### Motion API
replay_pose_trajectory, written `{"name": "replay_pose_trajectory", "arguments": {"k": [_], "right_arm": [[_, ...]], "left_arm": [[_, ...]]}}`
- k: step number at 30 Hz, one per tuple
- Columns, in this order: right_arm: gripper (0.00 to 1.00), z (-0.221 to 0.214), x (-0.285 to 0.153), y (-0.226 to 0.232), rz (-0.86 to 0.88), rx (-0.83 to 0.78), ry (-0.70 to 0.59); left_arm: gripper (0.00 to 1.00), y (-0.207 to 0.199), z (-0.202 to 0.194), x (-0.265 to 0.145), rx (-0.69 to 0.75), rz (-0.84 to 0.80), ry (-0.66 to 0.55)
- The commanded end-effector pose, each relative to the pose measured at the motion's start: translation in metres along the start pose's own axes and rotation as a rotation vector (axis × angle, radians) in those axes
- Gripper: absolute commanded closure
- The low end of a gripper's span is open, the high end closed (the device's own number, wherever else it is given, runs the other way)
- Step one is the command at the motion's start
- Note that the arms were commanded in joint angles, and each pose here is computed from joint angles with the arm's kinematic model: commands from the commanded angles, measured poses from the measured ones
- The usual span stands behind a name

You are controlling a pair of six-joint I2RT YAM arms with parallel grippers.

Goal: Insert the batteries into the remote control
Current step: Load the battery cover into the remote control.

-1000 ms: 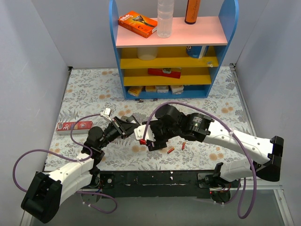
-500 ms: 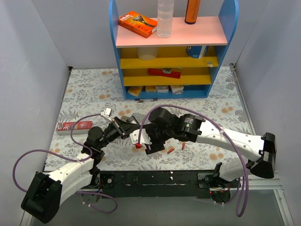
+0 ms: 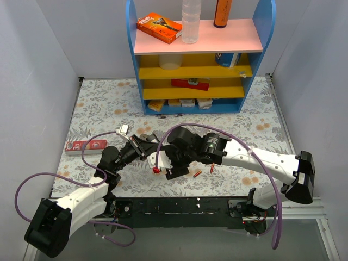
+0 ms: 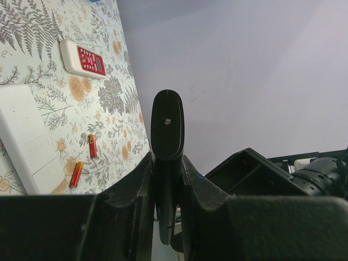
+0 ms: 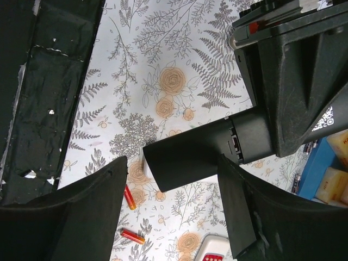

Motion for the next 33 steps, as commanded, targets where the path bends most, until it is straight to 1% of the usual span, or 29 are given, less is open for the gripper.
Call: {"name": "replay_pose_trajectory", "arguments": {"k": [1, 9, 17, 33], "right_arm": [[0.27, 0.001, 0.003, -0.003, -0.020, -0.010, 0.041], [0.27, -0.005, 0.013, 0.002, -0.032, -0.012, 0.080], [0.29, -0.010, 0.018, -0.001, -0.135, -0.043, 0.116], [0.38, -0.006, 0.021, -0.005, -0.199, -0.075, 0.084]], "left_arm": [[1.00, -0.030, 0.008, 0.000, -0.135, -0.099, -0.007], [1.00, -0.041, 0.009, -0.004, -0.164, -0.147, -0.002], [1.00, -0.050, 0.010, -0.005, -0.173, -0.172, 0.010], [1.00, -0.056, 0.008, -0.006, -0.179, -0.188, 0.044]]}}
Point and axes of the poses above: each gripper's point midway between its finger pads, its own x axis out along the fingers, its own y axis along the line the jaws close on, z = x × y, the point moved 7 cm from there along -x, back along the fingers, and after that the axes turned 7 degrees about x, right-handed, at the moved point
